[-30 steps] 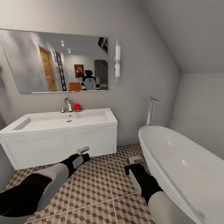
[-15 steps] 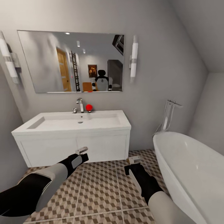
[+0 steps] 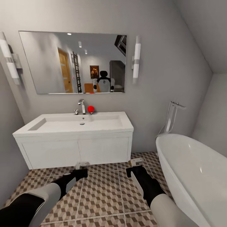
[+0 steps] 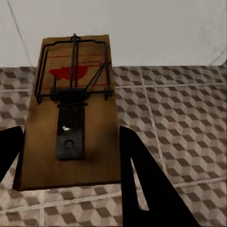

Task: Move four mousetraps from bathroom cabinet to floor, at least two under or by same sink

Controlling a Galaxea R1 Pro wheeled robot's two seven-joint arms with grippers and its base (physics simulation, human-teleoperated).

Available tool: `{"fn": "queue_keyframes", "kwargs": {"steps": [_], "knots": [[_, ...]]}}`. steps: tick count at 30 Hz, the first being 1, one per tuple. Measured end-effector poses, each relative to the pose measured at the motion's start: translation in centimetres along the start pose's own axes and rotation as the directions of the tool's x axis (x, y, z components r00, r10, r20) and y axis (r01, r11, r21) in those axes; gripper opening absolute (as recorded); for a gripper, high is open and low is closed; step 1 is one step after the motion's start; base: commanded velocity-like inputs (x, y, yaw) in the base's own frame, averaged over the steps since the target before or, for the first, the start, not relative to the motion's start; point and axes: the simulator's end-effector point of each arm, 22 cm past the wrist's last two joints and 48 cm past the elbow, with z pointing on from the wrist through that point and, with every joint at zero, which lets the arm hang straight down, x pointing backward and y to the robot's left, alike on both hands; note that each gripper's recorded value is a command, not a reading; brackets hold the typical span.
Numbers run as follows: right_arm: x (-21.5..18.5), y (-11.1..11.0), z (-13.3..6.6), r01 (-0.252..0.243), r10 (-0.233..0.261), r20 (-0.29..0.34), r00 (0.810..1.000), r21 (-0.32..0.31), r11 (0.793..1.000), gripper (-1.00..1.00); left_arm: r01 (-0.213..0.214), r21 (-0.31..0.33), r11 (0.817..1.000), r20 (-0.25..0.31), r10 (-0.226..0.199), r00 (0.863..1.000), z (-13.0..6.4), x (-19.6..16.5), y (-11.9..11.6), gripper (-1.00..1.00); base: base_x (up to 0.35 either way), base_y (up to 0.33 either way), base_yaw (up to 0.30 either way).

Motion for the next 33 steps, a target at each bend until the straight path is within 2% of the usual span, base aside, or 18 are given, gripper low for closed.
{"fn": "queue_keyframes", "kwargs": {"steps": [1, 3, 7, 17, 26, 33], "knots": [[0.0, 0.0, 0.0, 0.0, 0.0, 0.0, 1.0, 0.0, 1.0, -1.0, -0.019, 0.034, 0.999, -0.003, 0.019, 1.0, -0.1, 0.3, -0.6, -1.0, 0.0, 0.0, 0.0], [0.0, 0.0, 0.0, 0.0, 0.0, -0.001, 1.0, 0.0, 1.0, -1.0, -0.036, 0.062, 0.997, -0.01, 0.036, 0.999, -0.1, 0.9, -1.0, -1.0, 0.0, 0.0, 0.0], [0.0, -0.1, 0.0, 0.0, 0.0, -0.001, 1.0, 0.001, 1.0, -1.0, -0.05, 0.085, 0.995, -0.027, 0.053, 0.998, -0.3, 2.2, -1.3, -1.0, 0.0, 0.0, 0.0], [-0.3, -0.5, -0.1, 0.007, -0.007, 0.004, 1.0, 0.022, 1.0, -1.0, -0.058, 0.063, 0.996, -0.037, 0.06, 0.998, -0.6, 3.0, 1.1, -1.0, 0.0, 0.0, 0.052], [-0.2, -0.7, -0.1, -0.003, 0.003, 0.005, 1.0, 0.034, 0.999, -1.0, -0.055, 0.063, 0.997, -0.041, 0.058, 0.998, -0.6, 3.1, 1.1, -1.0, 0.0, 0.0, 0.267], [0.9, -0.8, 0.3, -0.008, 0.009, -0.021, 1.0, 0.033, 0.999, -1.0, -0.049, 0.066, 0.997, -0.044, 0.052, 0.998, -0.6, 3.2, 0.8, -1.0, 0.0, 0.0, 0.042]]}}
